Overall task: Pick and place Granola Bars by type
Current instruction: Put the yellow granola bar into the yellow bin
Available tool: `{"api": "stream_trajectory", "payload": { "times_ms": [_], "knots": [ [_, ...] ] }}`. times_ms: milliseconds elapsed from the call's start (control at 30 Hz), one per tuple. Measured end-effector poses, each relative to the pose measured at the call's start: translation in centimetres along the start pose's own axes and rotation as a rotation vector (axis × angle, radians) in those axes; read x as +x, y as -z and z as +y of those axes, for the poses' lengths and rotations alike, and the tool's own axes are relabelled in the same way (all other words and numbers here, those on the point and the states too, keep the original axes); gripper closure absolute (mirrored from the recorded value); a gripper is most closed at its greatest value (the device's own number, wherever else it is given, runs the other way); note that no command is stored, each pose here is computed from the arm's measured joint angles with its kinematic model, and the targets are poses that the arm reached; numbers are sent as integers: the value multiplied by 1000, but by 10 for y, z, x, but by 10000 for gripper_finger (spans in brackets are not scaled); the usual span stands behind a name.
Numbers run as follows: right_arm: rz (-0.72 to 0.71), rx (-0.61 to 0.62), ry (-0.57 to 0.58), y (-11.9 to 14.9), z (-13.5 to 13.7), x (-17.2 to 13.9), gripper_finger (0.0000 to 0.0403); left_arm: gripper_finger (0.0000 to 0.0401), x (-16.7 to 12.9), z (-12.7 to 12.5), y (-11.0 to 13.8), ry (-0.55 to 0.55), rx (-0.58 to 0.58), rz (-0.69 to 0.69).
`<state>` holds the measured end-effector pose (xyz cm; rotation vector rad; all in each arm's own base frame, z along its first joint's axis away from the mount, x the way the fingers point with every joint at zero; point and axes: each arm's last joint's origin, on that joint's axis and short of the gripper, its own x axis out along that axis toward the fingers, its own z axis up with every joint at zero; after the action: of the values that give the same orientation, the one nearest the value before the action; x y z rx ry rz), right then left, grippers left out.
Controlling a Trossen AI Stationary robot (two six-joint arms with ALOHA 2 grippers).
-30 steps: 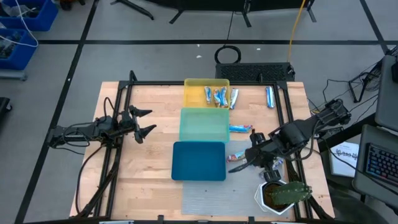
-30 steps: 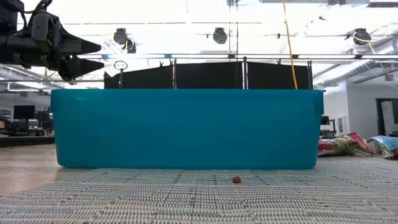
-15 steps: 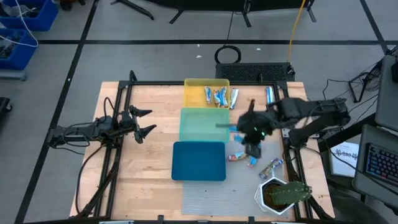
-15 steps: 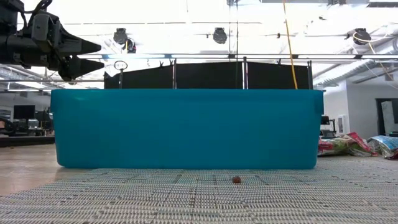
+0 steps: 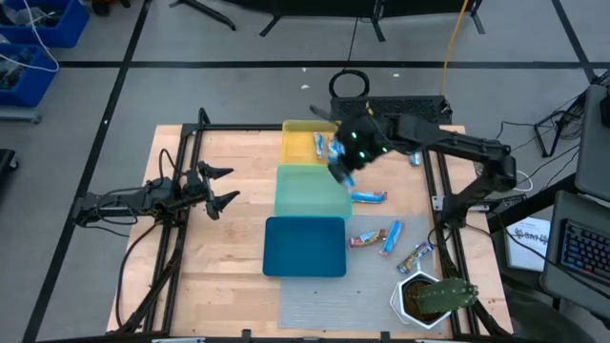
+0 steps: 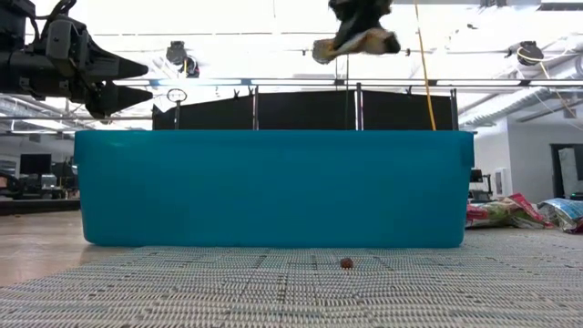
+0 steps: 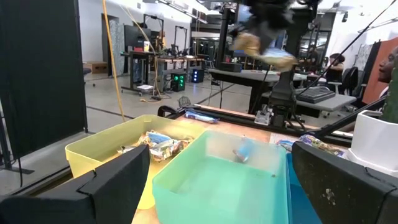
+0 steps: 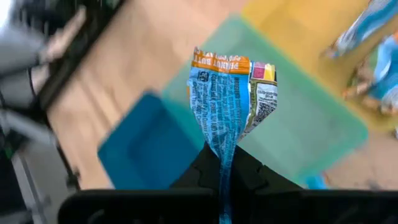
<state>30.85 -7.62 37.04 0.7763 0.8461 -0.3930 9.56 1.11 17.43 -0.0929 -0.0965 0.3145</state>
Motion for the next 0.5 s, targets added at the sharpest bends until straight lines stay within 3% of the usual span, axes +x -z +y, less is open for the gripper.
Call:
{"api": "stream_trajectory", "payload": {
  "times_ms": [267,500],
  "knots": [
    [-196,199,-21,-58,-34,40,403,9,0,0,0,1,0,0],
    [-334,265,86,-110,-54,59,403,9,0,0,0,0,0,0]
  ]
}}
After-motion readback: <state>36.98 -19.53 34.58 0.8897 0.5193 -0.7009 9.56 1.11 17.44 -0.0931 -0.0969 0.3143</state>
